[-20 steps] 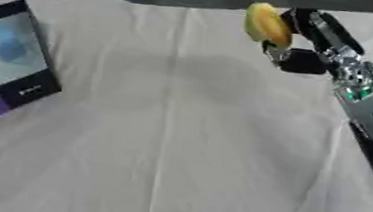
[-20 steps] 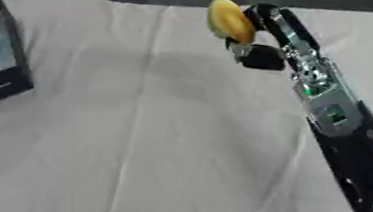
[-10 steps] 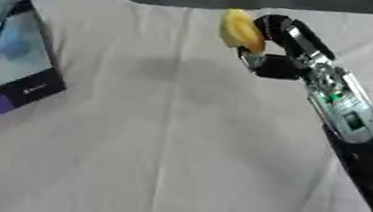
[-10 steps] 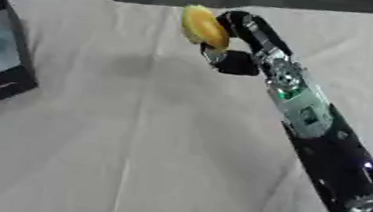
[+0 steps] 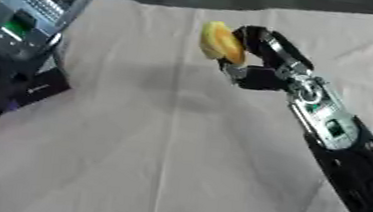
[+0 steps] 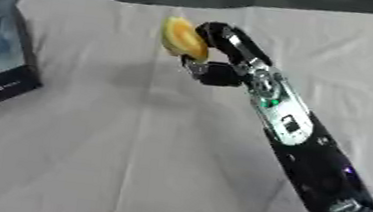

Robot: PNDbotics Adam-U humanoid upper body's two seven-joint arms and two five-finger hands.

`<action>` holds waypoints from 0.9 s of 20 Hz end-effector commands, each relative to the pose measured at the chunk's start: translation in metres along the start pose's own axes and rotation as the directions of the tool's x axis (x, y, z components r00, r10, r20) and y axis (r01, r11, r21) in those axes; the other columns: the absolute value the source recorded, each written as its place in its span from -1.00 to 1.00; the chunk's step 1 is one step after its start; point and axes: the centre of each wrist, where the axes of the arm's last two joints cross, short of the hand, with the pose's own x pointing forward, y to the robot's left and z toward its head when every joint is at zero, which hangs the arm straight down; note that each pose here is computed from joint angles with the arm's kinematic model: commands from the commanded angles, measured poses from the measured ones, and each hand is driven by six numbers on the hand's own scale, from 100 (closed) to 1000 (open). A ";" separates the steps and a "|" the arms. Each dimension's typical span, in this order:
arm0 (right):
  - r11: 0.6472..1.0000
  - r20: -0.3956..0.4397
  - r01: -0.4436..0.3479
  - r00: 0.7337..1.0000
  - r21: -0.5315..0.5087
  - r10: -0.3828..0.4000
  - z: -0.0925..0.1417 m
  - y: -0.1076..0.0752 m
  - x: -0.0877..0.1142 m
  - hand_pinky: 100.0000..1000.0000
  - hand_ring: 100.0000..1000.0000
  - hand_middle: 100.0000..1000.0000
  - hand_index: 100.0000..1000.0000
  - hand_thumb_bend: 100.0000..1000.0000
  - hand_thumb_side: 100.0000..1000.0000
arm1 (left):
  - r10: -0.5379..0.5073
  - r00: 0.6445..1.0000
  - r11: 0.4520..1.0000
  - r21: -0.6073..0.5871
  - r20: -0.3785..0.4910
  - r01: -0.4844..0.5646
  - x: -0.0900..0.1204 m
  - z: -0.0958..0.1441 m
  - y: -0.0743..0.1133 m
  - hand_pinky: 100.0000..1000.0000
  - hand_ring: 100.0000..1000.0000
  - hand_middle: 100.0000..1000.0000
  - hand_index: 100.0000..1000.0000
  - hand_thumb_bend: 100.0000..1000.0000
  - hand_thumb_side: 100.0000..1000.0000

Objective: Pick up the objects with one hand, pass them to the other hand, and then place them into the box on the other side of the table.

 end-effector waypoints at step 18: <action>0.991 0.114 -0.102 0.987 -0.082 0.111 -0.018 0.009 0.019 0.60 0.18 -0.15 0.14 -0.99 -1.00 | -0.174 0.971 0.970 -0.197 -0.164 0.141 -0.005 -0.032 -0.020 0.58 0.56 0.50 0.57 0.10 0.18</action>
